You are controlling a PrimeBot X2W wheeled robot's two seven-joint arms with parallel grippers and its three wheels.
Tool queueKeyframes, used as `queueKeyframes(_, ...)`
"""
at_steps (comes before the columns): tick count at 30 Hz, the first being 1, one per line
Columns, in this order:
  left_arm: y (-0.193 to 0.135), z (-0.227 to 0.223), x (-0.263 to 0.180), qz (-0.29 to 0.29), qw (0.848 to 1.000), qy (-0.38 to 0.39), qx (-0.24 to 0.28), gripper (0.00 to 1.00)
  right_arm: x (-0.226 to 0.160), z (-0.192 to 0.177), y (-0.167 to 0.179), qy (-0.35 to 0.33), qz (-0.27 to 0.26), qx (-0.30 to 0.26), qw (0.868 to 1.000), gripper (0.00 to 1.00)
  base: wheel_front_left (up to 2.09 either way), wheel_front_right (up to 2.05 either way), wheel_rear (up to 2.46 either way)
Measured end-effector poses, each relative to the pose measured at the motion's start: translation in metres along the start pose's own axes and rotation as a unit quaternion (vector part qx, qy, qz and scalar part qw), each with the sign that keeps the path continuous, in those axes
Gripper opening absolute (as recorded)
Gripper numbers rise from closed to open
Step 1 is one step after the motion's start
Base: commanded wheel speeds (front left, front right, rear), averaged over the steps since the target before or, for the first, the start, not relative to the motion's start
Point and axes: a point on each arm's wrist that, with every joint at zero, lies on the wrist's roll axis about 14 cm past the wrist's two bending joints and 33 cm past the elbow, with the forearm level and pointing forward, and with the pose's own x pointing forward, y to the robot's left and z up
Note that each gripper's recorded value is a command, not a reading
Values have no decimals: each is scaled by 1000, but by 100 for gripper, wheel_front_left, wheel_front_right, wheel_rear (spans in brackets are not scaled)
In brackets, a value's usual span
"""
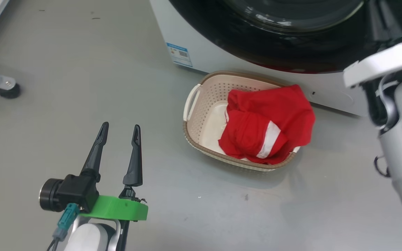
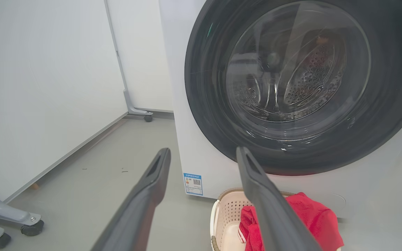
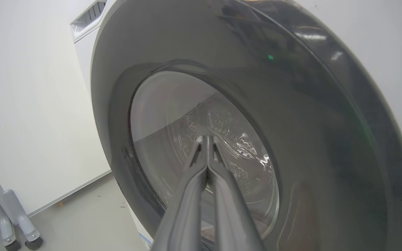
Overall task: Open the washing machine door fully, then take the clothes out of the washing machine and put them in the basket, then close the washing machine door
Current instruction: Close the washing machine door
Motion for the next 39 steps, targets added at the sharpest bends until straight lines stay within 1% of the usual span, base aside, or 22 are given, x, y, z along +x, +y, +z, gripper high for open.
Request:
queueKeyframes(5,-16,-7,6,-25,1000,7,-1,100,-34,-15,-4,13,-29,28,999,0,0,0,0)
queueKeyframes(6,-19,-9,7,-30,1000,8,-2,100,-42,-18,-9,17,-39,30,999,5,0,0,0)
queueKeyframes(7,-22,-10,8,-35,999,10,-2,100,-50,-20,-14,19,-52,34,998,38,0,0,0)
queueKeyframes(8,-26,-12,9,-42,999,11,-3,100,-59,-22,-18,22,-64,38,997,90,0,0,0)
queueKeyframes(9,-29,-14,10,-48,999,13,-3,100,-67,-26,-21,28,-73,40,996,100,0,0,0)
queueKeyframes(16,-58,-24,19,-102,995,24,-6,100,-130,-47,-34,66,-145,53,986,100,0,0,0)
queueKeyframes(18,-67,-26,20,-119,993,26,-6,100,-143,-40,-40,56,-172,54,982,100,0,0,0)
queueKeyframes(23,-80,-33,24,-145,989,32,0,100,-164,-13,-47,21,-206,37,978,100,0,0,0)
queueKeyframes(31,-101,-35,29,-180,983,31,3,100,-212,1,-45,15,-249,20,968,100,0,0,0)
queueKeyframes(37,-122,-43,19,-211,976,45,-3,100,-255,12,-49,5,-297,12,955,100,0,0,0)
queueKeyframes(39,-125,-42,18,-216,975,44,-4,100,-261,14,-49,4,-303,10,953,100,0,0,0)
